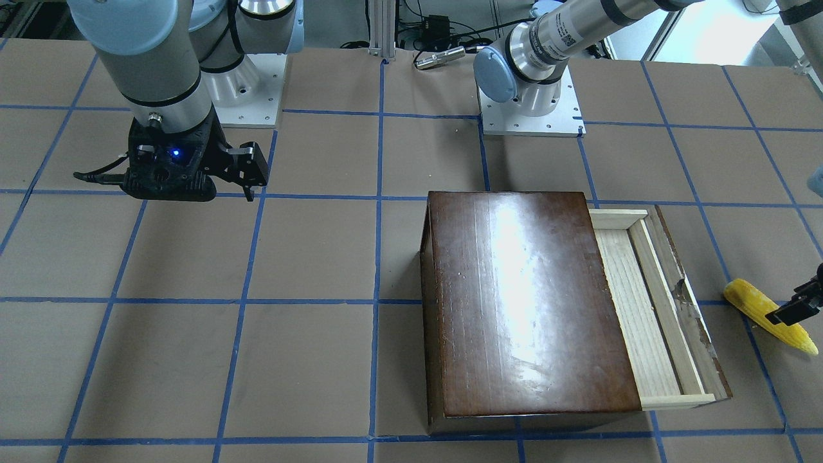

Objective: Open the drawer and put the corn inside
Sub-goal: 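Release the handle and move the left gripper over the yellow corn, then close the left gripper on the yellow corn cob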

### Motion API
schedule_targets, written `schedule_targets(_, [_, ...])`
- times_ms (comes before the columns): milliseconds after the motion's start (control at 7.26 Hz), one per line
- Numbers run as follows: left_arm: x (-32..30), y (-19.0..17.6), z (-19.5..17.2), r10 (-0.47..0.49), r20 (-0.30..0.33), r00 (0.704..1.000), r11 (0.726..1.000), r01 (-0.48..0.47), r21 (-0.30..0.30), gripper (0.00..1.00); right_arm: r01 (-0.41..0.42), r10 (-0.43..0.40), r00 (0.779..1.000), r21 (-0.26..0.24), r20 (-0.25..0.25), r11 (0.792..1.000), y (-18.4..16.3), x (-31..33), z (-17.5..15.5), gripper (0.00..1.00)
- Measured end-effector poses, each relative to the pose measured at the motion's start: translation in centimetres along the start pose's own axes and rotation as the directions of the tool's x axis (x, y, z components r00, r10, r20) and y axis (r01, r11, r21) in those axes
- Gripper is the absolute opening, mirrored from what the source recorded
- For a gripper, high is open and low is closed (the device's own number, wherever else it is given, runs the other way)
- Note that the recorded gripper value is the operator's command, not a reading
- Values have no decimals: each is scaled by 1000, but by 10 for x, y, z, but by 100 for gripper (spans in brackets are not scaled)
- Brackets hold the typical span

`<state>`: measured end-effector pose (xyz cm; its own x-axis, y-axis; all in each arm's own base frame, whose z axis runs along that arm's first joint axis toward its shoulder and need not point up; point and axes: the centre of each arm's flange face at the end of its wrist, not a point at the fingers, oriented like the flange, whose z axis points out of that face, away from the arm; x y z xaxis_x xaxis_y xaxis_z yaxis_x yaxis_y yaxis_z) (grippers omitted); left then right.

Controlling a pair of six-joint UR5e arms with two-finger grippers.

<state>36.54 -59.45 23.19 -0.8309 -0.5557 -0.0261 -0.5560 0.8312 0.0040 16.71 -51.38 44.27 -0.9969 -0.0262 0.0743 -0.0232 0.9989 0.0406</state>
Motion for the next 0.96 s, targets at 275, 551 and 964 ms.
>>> schedule_targets(275, [-1, -2, 20, -22, 3, 1000, 999, 22, -28, 100, 0, 0, 1000, -1, 0, 1000, 0, 0, 0, 100])
schedule_targets(551, [-2, -4, 34, -27, 1, 1000, 999, 27, -47, 86, 0, 0, 1000, -1, 0, 1000, 0, 0, 0, 100])
schedule_targets(964, [-2, -6, 38, -77, 2, 997, 996, 77, -52, 10, 0, 0, 1000, 0, 0, 1000, 0, 0, 0, 100])
